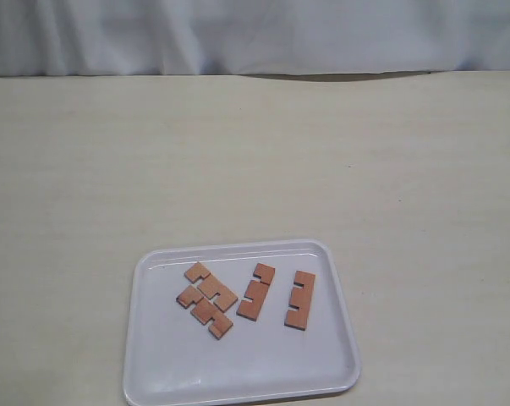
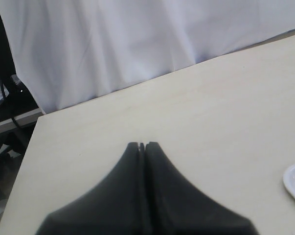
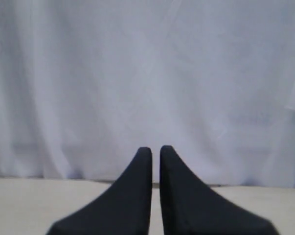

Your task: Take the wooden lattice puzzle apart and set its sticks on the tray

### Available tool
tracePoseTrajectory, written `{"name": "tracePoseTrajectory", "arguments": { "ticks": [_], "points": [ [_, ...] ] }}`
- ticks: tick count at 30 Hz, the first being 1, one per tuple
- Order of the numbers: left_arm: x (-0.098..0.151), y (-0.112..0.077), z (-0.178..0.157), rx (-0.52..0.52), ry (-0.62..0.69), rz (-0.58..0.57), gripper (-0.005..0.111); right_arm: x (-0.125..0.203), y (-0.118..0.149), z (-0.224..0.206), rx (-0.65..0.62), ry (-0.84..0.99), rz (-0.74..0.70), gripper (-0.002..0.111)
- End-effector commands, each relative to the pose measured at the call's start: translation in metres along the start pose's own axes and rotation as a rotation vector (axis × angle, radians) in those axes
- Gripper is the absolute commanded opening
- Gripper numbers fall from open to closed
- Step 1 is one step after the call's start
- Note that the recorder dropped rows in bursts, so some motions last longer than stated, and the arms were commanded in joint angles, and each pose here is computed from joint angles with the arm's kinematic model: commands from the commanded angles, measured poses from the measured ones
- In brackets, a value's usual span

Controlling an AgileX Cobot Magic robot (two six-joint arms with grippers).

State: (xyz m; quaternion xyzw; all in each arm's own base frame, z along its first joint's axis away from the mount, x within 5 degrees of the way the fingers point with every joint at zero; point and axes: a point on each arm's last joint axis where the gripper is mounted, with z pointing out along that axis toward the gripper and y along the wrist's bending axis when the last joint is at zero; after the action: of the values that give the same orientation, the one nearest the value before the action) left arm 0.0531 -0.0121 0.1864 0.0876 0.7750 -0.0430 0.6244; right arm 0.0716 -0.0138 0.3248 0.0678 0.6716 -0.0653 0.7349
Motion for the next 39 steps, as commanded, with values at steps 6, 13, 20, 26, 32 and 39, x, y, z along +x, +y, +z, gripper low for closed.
{"name": "tracePoseTrajectory", "arguments": {
  "ticks": [6, 13, 20, 26, 32, 39],
  "points": [
    [0.0, 0.001, 0.0, -0.012, -0.008, 0.001, 0.0, -0.011, 0.002, -0.043, -0.037, -0.182, 0.13, 0.006],
    [0.0, 0.001, 0.0, -0.012, -0.008, 0.001, 0.0, -0.008, 0.002, -0.057, -0.032, -0.259, 0.059, 0.006],
    [0.0, 0.001, 0.0, -0.012, -0.008, 0.001, 0.0, -0.006, 0.002, -0.056, -0.033, -0.24, 0.059, 0.006],
    [0.0, 0.001, 0.0, -0.012, -0.008, 0.001, 0.0, 0.027, 0.001, -0.043, -0.026, -0.166, 0.081, 0.006],
    [0.0, 0.001, 0.0, -0.012, -0.008, 0.001, 0.0, 0.092, -0.001, -0.028, -0.008, -0.065, 0.071, 0.006],
    [0.0, 0.001, 0.0, -0.012, -0.008, 0.001, 0.0, 0.114, -0.001, -0.027, -0.01, 0.052, -0.003, 0.006]
  ]
}}
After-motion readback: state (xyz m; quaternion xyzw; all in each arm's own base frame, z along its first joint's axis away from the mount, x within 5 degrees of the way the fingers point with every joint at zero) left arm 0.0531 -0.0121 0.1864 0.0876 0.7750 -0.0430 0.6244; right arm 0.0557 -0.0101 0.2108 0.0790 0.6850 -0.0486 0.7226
